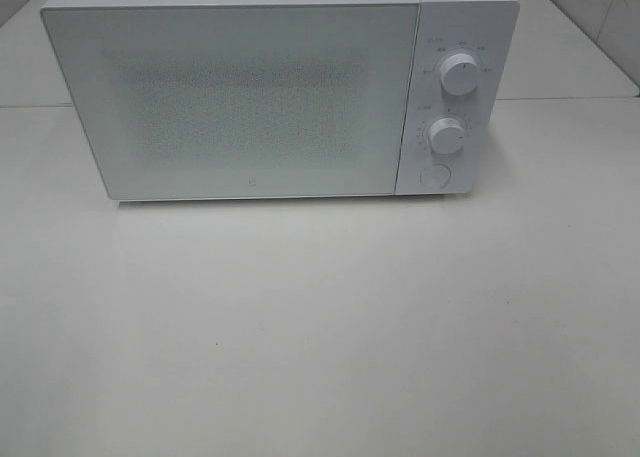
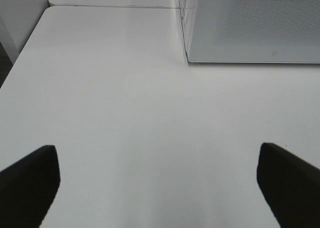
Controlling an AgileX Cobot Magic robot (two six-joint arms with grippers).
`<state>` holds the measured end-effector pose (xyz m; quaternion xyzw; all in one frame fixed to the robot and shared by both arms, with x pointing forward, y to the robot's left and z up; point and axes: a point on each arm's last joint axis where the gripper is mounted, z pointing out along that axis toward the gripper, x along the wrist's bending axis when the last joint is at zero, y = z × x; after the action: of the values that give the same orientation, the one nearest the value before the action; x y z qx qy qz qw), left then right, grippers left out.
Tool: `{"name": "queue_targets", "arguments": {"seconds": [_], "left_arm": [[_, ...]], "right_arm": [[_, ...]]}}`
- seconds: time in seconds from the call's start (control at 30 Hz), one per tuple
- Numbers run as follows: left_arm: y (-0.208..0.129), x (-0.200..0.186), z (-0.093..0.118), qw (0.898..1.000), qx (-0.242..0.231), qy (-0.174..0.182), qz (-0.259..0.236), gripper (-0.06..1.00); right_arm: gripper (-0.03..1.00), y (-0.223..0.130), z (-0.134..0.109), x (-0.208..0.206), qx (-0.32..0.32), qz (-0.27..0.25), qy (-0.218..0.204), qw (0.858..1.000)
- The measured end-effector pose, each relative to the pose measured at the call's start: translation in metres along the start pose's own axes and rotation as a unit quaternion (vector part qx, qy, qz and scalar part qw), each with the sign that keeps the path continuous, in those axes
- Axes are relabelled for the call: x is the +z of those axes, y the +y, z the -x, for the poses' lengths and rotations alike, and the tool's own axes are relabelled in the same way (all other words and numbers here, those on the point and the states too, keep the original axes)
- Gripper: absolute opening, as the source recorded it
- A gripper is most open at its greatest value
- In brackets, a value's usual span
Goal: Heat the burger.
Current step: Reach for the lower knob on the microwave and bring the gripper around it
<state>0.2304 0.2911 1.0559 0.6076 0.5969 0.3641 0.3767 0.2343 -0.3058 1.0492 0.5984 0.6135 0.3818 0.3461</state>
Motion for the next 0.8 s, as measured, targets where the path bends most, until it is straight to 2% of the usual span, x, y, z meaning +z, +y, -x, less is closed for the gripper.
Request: {"name": "queue_targets", "arguments": {"seconds": [0.5,0.8], "left_arm": [[0.0000,0.0000,0.0000,1.000,0.000,0.000,0.000,0.99],[0.0000,0.0000,0.0000,1.000,0.000,0.000,0.000,0.99]], "right_arm": [[0.73,0.0000,0.0001,0.0000,0.004,0.000,0.000,1.000],[0.80,0.0000,0.0004,0.0000,0.004,0.000,-0.002,1.000]]}}
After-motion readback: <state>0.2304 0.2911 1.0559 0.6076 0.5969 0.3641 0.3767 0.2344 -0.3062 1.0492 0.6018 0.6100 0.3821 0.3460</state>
